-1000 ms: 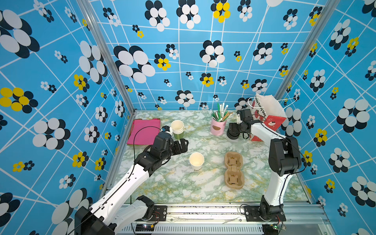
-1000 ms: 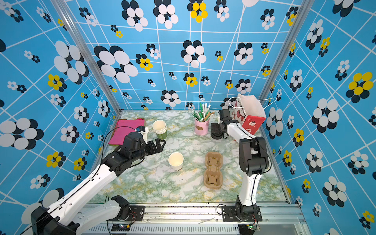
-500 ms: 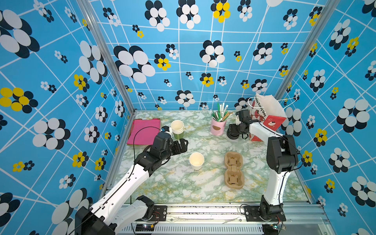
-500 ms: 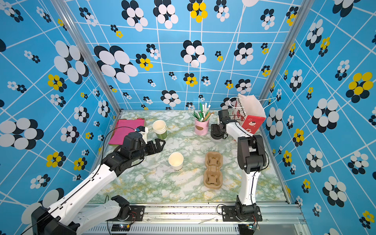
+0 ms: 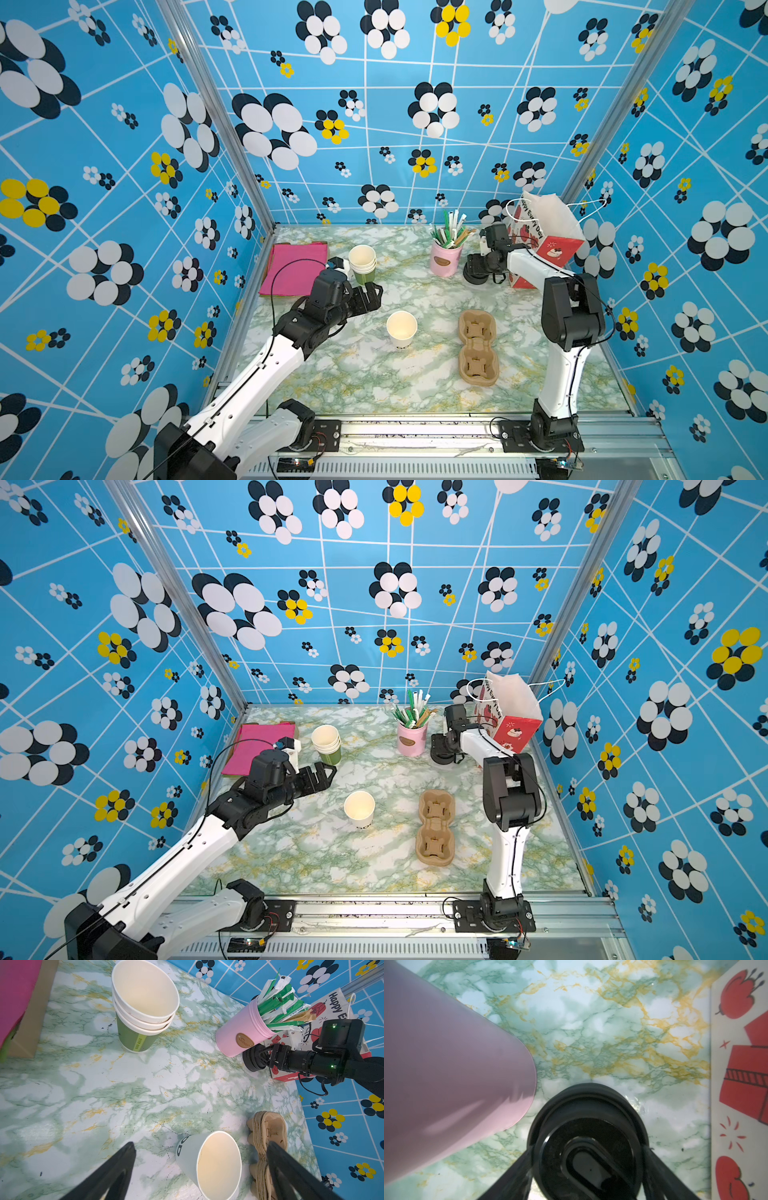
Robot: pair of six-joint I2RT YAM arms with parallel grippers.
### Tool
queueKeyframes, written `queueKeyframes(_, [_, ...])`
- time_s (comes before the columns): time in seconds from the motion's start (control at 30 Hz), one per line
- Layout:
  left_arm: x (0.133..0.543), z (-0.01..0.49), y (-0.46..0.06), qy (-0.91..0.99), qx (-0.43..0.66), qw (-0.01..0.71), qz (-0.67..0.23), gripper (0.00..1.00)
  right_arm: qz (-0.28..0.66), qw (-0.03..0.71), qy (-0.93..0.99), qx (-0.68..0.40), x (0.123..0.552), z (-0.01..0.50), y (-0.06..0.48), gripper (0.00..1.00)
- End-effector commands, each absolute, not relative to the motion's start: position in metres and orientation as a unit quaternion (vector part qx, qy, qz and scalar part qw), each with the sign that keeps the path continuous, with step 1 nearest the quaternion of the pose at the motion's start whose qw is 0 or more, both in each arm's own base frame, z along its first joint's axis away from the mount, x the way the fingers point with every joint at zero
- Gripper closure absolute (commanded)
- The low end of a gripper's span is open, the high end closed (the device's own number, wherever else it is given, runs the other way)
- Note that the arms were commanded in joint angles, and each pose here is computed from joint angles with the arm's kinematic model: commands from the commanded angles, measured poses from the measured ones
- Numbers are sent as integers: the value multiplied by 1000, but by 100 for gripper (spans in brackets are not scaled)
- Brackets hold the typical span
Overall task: Pack a coffee takeout order
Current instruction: Pick up the lid from the lid.
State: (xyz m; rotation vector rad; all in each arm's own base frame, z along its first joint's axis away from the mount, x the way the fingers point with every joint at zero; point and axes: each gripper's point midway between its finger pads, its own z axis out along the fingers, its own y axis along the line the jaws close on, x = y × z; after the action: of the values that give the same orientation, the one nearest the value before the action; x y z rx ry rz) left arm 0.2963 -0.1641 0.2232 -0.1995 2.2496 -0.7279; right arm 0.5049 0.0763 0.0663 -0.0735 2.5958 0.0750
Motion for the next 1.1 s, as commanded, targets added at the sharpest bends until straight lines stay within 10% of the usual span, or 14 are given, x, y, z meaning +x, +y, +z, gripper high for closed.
queueKeyframes(0.0, [295, 220, -161, 877, -85, 375, -289, 1, 31, 253, 967, -22, 500, 64, 77, 24])
queueKeyframes(1.07, [294, 218, -158, 874, -96, 373, -295, 1, 51, 284, 958, 6, 480, 105, 76, 26])
